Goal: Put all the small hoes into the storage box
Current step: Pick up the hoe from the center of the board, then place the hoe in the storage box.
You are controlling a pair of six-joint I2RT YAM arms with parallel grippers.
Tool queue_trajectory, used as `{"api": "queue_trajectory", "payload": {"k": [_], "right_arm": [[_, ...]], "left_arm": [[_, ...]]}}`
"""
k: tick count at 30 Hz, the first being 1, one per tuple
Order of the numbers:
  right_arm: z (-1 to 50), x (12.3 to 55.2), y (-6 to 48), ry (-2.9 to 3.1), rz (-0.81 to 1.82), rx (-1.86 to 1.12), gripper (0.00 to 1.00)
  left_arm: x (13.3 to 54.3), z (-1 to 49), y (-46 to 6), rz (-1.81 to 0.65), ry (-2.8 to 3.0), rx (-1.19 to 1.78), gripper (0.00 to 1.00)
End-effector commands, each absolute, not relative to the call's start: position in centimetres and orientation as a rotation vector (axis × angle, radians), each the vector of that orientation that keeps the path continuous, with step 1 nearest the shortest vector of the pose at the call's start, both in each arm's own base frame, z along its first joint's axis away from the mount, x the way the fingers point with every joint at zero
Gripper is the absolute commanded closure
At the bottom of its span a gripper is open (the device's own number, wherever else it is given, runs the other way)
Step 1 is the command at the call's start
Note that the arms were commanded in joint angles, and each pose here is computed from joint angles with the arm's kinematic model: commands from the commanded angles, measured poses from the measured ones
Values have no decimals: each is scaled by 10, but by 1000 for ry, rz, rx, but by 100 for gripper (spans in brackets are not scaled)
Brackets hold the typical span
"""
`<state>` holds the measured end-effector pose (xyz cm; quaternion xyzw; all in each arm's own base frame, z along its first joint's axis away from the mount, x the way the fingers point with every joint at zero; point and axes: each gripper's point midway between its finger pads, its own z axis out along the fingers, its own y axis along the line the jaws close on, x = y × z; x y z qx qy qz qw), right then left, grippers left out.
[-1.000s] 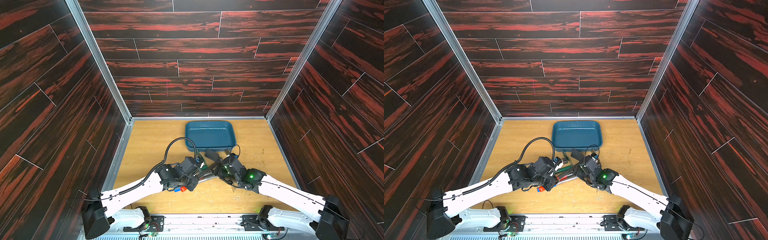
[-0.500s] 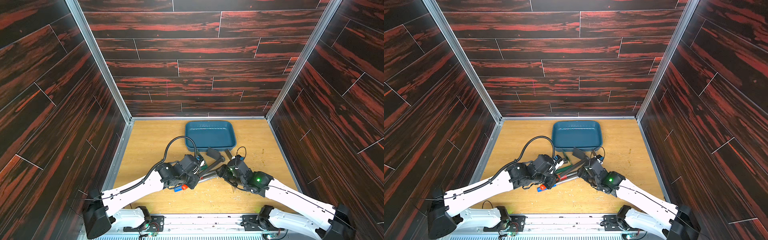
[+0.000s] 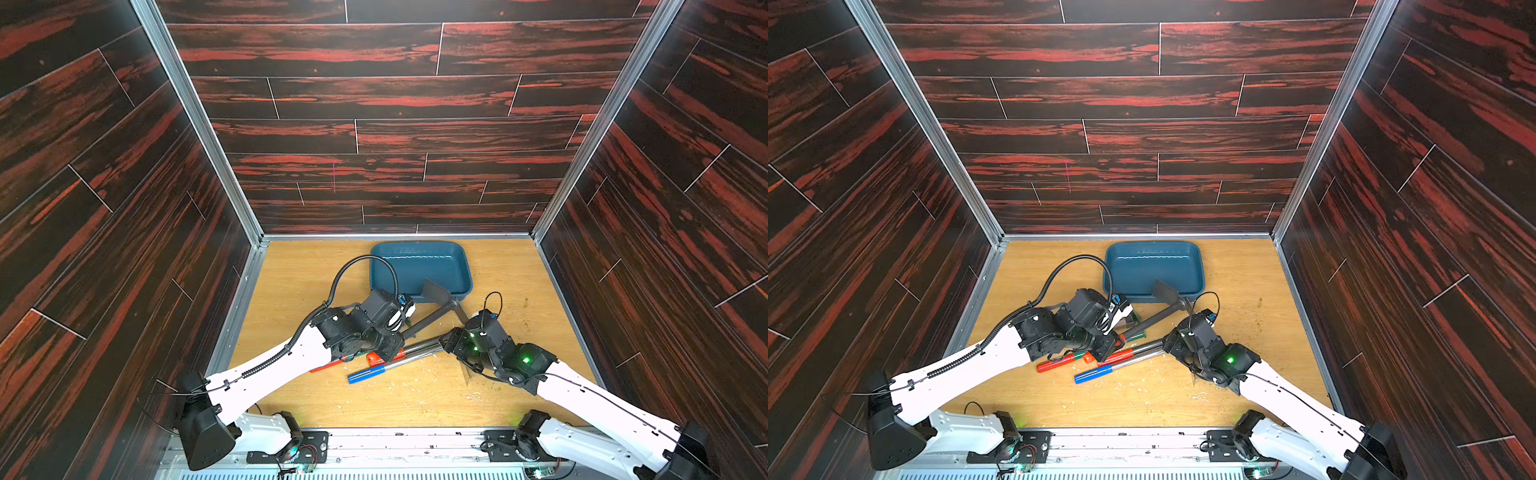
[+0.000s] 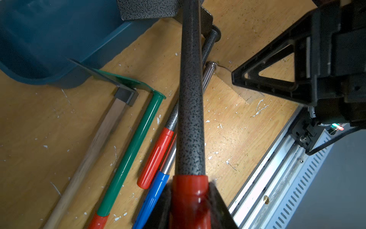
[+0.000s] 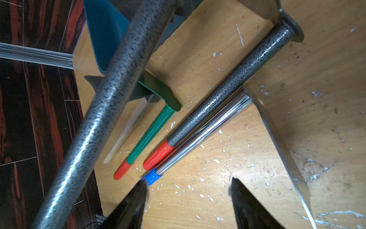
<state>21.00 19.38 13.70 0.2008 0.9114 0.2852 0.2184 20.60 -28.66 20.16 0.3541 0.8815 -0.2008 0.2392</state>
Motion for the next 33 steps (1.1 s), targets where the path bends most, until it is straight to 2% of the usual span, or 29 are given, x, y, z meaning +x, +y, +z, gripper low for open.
{"api": "queue_trajectory", "payload": {"k": [1,18,33], "right_arm": [[140,208,188,2528,799,538,30],[151,215,168,2490,819,565,29],[146,227,154,2480,843,591,29]], "left_arm": [[215,233,-298,-592,2303,1001,100],[250,254,-296,-547,2265,1062,100],[312,250,-293,-562,2276,1086,100]]}}
